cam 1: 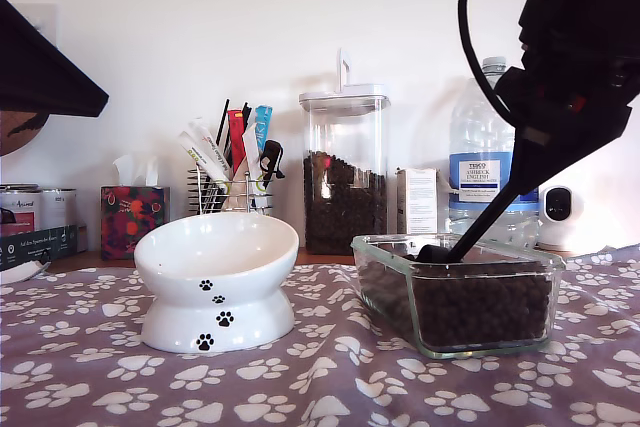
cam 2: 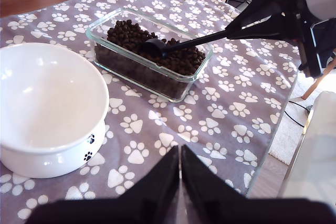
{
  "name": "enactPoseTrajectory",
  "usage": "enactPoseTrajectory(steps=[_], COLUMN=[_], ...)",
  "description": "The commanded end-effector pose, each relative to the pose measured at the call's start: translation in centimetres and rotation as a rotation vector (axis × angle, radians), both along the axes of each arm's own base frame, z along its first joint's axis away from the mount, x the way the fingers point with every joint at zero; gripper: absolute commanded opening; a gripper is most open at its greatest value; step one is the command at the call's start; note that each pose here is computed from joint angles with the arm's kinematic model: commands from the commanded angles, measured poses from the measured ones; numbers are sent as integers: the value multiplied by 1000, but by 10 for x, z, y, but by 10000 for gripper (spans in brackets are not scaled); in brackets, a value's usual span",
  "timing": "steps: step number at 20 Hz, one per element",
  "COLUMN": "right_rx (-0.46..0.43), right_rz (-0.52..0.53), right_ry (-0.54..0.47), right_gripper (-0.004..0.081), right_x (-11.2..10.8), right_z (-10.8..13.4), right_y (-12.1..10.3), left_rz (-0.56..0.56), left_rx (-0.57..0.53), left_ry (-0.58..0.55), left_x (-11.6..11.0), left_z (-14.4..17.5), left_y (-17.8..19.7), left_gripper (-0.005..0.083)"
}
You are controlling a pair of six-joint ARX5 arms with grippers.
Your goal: Measure one spoon of cat food and pour it into the food bowl
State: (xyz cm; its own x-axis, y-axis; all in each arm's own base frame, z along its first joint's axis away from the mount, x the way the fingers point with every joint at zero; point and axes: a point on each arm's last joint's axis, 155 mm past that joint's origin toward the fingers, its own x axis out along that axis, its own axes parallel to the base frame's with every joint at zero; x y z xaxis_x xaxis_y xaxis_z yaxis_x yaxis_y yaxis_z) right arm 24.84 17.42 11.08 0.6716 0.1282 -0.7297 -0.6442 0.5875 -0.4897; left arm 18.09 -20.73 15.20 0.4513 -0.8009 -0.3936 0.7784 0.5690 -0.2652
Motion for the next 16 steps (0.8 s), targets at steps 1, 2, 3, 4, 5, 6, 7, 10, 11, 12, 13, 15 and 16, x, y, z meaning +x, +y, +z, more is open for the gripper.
enactPoseTrajectory(steps=[1,2,3,4,5,6,7,10,11,12,13,15,16], right_rx=[35,57,71,80,96,112,131,201,214,224,234,258,269], right_rz=[-8,-33,-50,-61,-82,-105,-136,-241,-267,-293,-326,-392,-412], right_ry=[40,44,48,50,56,62,70,100,109,118,130,152,156], right_gripper=[-13,-13,-13,-13,-13,-13,-13,-13,-13,-13,-13,-13,-13], right_x=[-7,-7,-7,-7,-7,-7,-7,-7,-7,-7,-8,-9,-8], right_z=[-7,-7,-7,-7,-8,-9,-11,-17,-20,-22,-25,-30,-31], right_y=[5,5,5,5,5,5,4,4,3,2,0,-5,-6], left_rz=[-5,-5,-5,-5,-6,-8,-9,-8,-9,-9,-9,-11,-15], left_rx=[0,0,0,0,0,-1,-1,2,2,3,4,6,6], left_ry=[10,10,10,10,11,12,13,17,18,19,20,23,23], left_x=[-2,-2,-2,-2,-2,-3,-3,-3,-3,-4,-4,-5,-5], left_z=[-5,-5,-5,-5,-5,-5,-5,-7,-7,-7,-7,-8,-8], left_y=[0,0,0,0,-1,-1,-1,0,0,0,0,-1,-1], left_gripper=[-19,-19,-19,-19,-19,-19,-19,-19,-19,-19,-19,-19,-19])
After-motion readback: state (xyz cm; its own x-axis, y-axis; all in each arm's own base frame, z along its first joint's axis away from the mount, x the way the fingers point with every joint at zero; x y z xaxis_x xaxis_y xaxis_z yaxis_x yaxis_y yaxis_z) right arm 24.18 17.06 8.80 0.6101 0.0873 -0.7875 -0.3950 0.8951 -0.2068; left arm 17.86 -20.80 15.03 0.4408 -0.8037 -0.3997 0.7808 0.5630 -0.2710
